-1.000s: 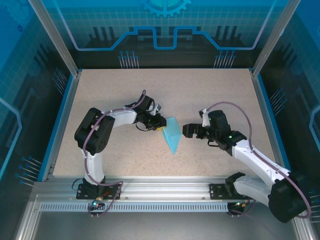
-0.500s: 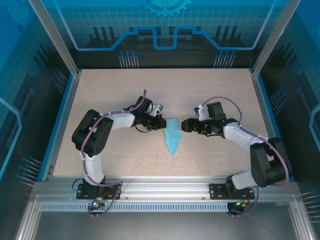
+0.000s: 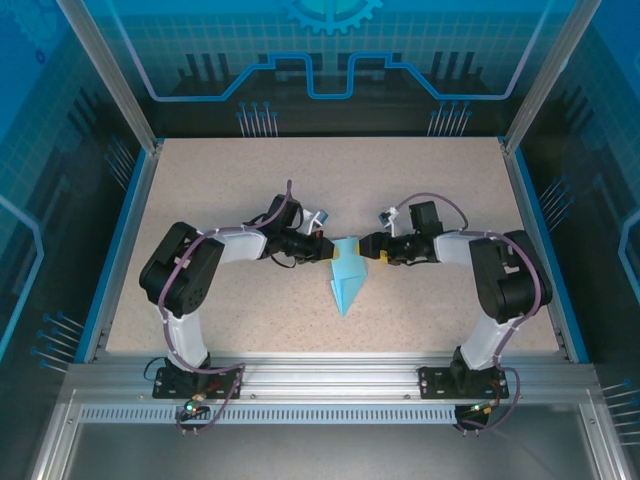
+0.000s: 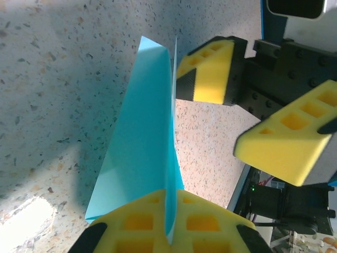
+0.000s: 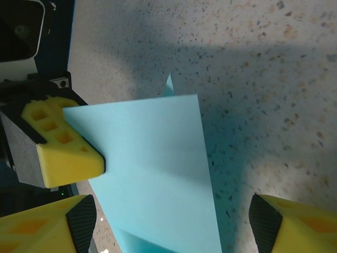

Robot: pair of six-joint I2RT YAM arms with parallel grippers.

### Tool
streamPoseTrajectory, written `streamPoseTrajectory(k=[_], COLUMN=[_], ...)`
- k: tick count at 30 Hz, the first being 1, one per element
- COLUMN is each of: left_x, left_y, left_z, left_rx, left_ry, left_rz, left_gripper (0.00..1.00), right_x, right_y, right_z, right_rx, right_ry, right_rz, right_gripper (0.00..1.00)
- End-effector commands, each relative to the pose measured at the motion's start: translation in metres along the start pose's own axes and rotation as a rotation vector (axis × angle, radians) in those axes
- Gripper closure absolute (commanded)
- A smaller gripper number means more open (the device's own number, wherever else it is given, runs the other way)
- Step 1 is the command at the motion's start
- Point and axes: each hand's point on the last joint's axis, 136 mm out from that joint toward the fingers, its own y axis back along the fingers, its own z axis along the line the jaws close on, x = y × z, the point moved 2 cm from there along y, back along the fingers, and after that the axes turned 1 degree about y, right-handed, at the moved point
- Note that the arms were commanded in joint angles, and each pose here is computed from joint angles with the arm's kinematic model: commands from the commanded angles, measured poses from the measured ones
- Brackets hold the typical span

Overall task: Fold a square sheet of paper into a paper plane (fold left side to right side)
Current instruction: Fold the wing for the fifth time at the center of the table.

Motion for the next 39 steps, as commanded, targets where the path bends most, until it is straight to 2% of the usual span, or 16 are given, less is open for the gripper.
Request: streamPoseTrajectory(k=[1, 12, 18, 30, 36, 37, 39], left_x=[0.004, 0.005, 0.006, 0.008, 0.008, 0.007, 0.006], left_y=[0.003, 0.001, -0.001, -0.004, -0.005, -0.004, -0.001], left_z=[-0.013, -0.010, -0.005, 0.005, 0.007, 0.007, 0.003], left_rx=[0.049, 0.046, 0.032, -0.003, -0.012, -0.016, -0.027], left_ry=[-0.067, -0.064, -0.059, -0.051, -0.047, -0.049, -0.064], left_rz=[0.008, 0.017, 0.023, 0.033, 0.037, 0.036, 0.033], left_gripper=[1.00, 1.00, 1.00, 1.00, 1.00, 0.94, 0.73], right_x=[-0.014, -0.003, -0.002, -0.002, 0.003, 0.004, -0.001], right_y=[-0.003, -0.018, -0.018, -0.004, -0.002, -0.002, 0.000], right_z=[0.012, 0.004, 0.014, 0.019, 0.018, 0.017, 0.017], right_rx=[-0.090, -0.141, -0.182, -0.105, -0.084, -0.075, -0.039], right_ry=[0.067, 0.045, 0.070, 0.093, 0.082, 0.077, 0.064], right_rz=[-0.006, 0.051, 0.065, 0.050, 0.069, 0.073, 0.075], right_gripper=[0.22, 0.26, 0.38, 0.55, 0.73, 0.76, 0.81])
